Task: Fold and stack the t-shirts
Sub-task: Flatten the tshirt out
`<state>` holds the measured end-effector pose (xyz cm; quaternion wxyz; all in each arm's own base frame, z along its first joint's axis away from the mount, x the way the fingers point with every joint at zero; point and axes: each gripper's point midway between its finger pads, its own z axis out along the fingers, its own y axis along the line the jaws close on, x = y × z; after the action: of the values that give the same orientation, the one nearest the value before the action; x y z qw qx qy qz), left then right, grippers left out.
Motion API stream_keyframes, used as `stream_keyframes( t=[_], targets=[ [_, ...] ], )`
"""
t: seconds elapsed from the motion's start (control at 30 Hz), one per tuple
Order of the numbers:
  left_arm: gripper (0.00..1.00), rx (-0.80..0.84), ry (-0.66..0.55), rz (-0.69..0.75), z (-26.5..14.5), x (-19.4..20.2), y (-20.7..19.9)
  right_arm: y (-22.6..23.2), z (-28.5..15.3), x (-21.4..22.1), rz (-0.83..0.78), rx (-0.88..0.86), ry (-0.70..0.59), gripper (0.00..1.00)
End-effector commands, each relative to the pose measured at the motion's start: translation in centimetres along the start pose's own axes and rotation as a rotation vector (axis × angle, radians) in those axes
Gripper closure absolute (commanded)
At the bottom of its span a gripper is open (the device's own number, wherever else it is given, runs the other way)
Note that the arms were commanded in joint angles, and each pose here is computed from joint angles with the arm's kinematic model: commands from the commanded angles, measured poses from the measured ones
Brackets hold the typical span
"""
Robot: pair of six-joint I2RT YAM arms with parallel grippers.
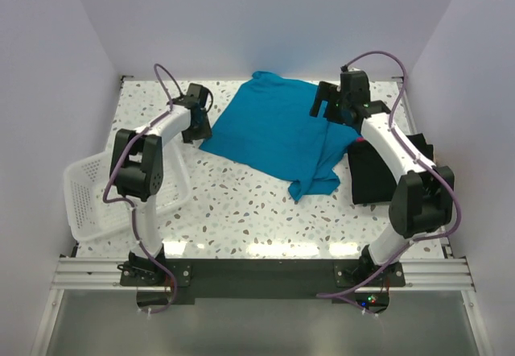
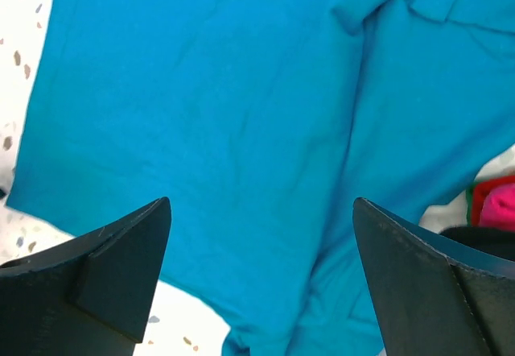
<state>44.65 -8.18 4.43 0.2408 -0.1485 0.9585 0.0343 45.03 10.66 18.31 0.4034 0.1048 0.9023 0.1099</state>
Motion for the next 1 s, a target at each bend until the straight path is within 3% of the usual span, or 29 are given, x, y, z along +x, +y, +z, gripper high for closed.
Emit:
stream_keyframes(
  t=[0.0, 0.33, 0.53, 0.7, 0.73, 0.83, 0.97],
  targets=[
    [0.48, 0.019, 0.003, -0.013, 0.7, -0.1, -0.6, 1.1, -2.8, -0.9, 0.039, -0.057, -0.045, 0.03],
    [0.5, 0.017, 0.045, -0.008, 1.3, 1.6, -0.2, -0.3, -4.0, 1.8, 0.042, -0.032, 0.001, 0.04],
    [0.58, 0.021, 0.074, -0.006, 1.9, 2.7, -0.2, -0.6, -4.3, 3.2, 0.039, -0.025, 0.023, 0.04],
    [0.8, 0.069, 0.09, -0.015, 2.1, 3.4, -1.0, -0.8, -4.8, 6.0, -0.013, -0.028, 0.098, 0.05],
    [0.88, 0.077, 0.087, -0.02, 2.1, 3.2, -1.1, -1.1, -4.8, 7.0, -0.035, -0.026, 0.119, 0.06],
    [1.0, 0.097, 0.045, -0.056, 1.7, 1.4, -1.1, -1.2, -5.4, 9.1, -0.072, -0.025, 0.168, 0.09],
    [1.0, 0.117, -0.041, -0.14, 0.7, -3.1, 0.2, -2.3, -6.1, 13.7, -0.105, -0.02, 0.289, 0.17]
  ],
)
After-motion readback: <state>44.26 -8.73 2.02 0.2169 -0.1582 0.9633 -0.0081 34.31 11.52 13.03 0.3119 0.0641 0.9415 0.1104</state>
